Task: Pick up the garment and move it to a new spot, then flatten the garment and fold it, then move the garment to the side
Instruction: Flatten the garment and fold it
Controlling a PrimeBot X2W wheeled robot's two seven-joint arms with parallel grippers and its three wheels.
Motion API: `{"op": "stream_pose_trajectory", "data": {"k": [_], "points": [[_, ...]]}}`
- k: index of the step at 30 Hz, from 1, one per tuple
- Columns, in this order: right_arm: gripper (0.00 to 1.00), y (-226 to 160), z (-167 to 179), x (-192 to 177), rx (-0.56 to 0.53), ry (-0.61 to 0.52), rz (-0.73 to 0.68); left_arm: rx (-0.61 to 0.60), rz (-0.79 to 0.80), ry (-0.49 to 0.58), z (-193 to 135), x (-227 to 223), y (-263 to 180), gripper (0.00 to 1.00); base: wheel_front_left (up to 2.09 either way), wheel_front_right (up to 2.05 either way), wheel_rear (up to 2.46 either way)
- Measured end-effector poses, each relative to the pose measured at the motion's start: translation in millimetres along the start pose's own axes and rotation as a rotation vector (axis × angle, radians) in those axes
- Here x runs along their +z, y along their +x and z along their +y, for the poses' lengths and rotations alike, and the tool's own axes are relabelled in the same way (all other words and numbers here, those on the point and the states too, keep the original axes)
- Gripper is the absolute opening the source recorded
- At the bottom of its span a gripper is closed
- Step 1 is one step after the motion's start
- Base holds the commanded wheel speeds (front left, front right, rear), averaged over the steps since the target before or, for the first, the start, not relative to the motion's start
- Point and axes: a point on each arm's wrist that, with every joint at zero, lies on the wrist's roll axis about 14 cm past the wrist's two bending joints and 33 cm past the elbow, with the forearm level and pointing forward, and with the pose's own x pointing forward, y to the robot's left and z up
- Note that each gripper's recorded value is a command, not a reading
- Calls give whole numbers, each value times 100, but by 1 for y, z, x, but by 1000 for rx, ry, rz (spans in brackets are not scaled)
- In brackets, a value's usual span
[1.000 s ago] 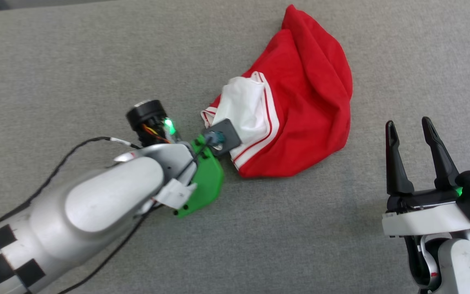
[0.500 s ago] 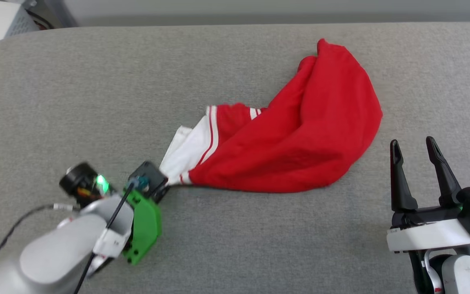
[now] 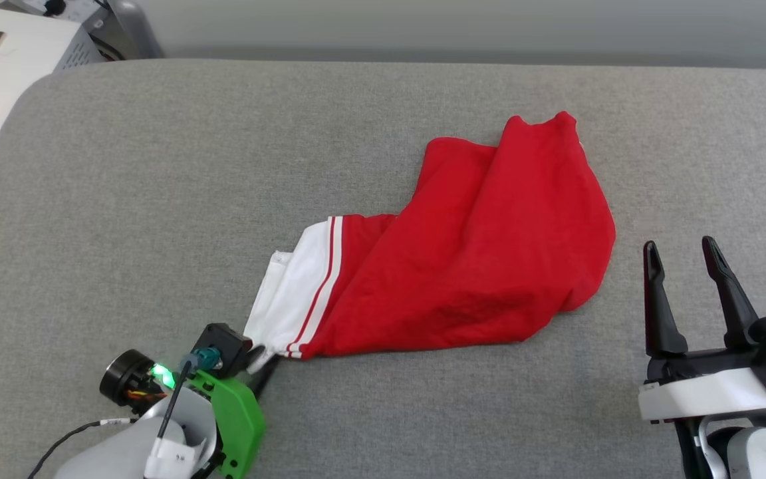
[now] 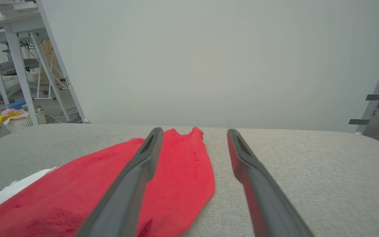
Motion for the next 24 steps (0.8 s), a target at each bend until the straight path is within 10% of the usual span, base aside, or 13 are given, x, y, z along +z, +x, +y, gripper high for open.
{"op": "stream_pose_trajectory", "data": {"k": [13,24], "points": [[100,13,-10,54,-16,-127,-153,357,-582,16,34,131,-53,100,0,0,0],[100,85,-11,92,121,-262,-276,643,-718,-48,67,136,-88,100,0,0,0]]}}
